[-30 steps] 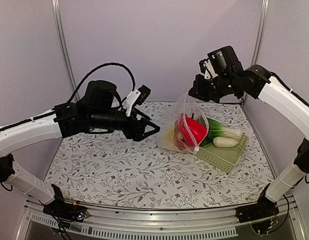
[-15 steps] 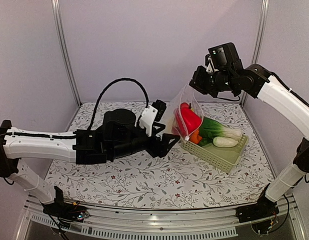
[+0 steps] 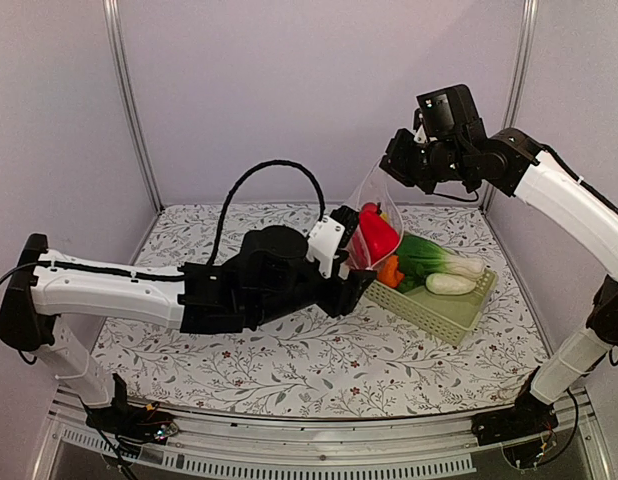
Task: Place the food in the zip-top bag and seal the zipper
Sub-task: Pass from the right arm to the left
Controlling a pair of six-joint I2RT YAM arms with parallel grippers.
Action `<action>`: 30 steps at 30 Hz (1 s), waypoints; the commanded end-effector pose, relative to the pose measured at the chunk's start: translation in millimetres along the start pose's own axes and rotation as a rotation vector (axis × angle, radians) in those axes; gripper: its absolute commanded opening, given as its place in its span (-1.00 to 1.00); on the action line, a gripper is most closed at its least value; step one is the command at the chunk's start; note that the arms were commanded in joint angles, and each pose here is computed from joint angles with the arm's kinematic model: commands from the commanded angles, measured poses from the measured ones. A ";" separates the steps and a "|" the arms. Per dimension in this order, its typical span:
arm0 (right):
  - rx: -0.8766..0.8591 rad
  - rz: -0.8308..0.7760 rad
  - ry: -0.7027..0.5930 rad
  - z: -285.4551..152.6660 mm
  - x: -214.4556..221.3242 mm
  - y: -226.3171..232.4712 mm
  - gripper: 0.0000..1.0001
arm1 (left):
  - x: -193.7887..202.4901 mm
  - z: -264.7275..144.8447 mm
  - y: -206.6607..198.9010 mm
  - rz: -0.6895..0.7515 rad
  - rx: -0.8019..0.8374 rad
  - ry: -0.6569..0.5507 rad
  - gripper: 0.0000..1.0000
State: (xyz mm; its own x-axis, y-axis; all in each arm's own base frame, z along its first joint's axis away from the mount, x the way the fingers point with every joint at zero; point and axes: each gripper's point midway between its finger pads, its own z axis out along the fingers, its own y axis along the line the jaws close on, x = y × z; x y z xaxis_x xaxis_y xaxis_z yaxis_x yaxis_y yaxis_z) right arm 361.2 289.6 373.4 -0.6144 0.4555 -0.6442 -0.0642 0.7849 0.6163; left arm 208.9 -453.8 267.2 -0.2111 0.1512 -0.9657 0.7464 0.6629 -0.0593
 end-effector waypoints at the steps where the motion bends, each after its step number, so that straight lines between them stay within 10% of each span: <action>1: -0.062 0.039 -0.083 -9.4 -23.3 19.8 -1.00 | 11.1 6.1 -2.0 0.039 -0.056 0.046 -0.02; 11: -0.037 0.043 -0.111 -9.7 -27.2 14.3 -1.00 | 18.1 12.4 -16.2 0.067 -0.079 0.073 0.23; 30: -0.044 0.065 -0.107 -3.5 -21.4 11.4 -1.00 | 4.6 15.8 -5.0 0.063 -0.204 0.017 -0.76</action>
State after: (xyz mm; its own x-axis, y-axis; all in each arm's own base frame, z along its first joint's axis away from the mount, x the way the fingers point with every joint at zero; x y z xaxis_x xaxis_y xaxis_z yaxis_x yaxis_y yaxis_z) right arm 367.8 287.5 381.9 -0.5746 0.5057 -0.6435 -0.0490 0.7636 0.6438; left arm 217.0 -463.2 249.3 -0.1958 0.2262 -0.9542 0.6216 0.7812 0.0576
